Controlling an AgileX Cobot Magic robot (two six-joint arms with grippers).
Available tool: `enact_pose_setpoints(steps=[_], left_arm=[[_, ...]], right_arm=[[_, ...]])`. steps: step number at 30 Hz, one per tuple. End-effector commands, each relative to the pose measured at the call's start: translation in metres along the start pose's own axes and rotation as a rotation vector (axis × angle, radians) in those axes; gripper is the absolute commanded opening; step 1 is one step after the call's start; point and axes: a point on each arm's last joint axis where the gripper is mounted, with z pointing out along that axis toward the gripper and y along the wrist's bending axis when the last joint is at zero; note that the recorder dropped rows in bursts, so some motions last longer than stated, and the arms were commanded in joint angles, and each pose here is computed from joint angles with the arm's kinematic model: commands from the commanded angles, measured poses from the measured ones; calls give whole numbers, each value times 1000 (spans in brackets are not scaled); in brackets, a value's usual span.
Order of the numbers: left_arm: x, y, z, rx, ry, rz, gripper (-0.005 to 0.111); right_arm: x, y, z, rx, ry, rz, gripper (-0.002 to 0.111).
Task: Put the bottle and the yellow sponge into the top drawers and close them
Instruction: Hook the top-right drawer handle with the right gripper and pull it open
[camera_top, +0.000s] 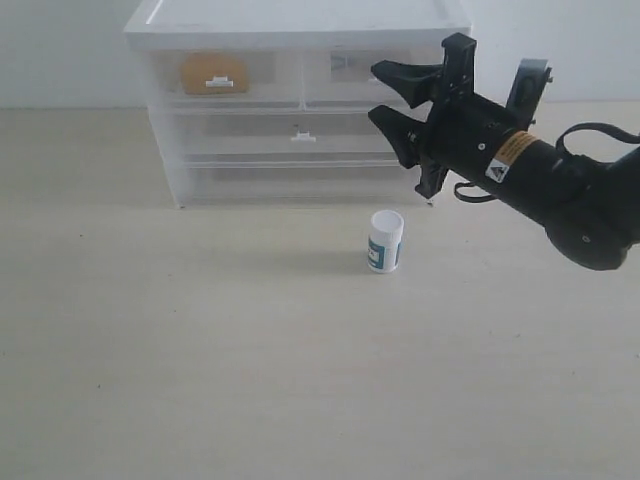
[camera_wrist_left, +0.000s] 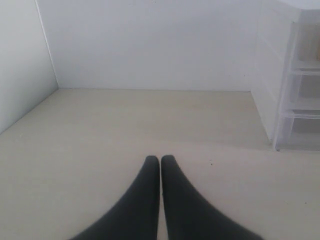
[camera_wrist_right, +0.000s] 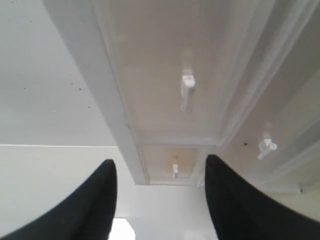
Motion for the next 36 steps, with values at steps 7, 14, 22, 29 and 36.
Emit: enact_pose_setpoints(steps=[7,14,22,29,36], left_arm=[[1,0,1,4,6,-16,4],[1,0,1,4,6,-16,4],[1,0,1,4,6,-16,4],[1,0,1,4,6,-16,4],[1,0,1,4,6,-16,4]], right_arm=[[-15,6,19,82,-77,-3,51],[-25,11,28,120,-122,-23,48],[-27,6,28,197,-144,-48,0],[-23,2,28,240,-86,-133,0],[-11,3,20,124,-16,-138,0]])
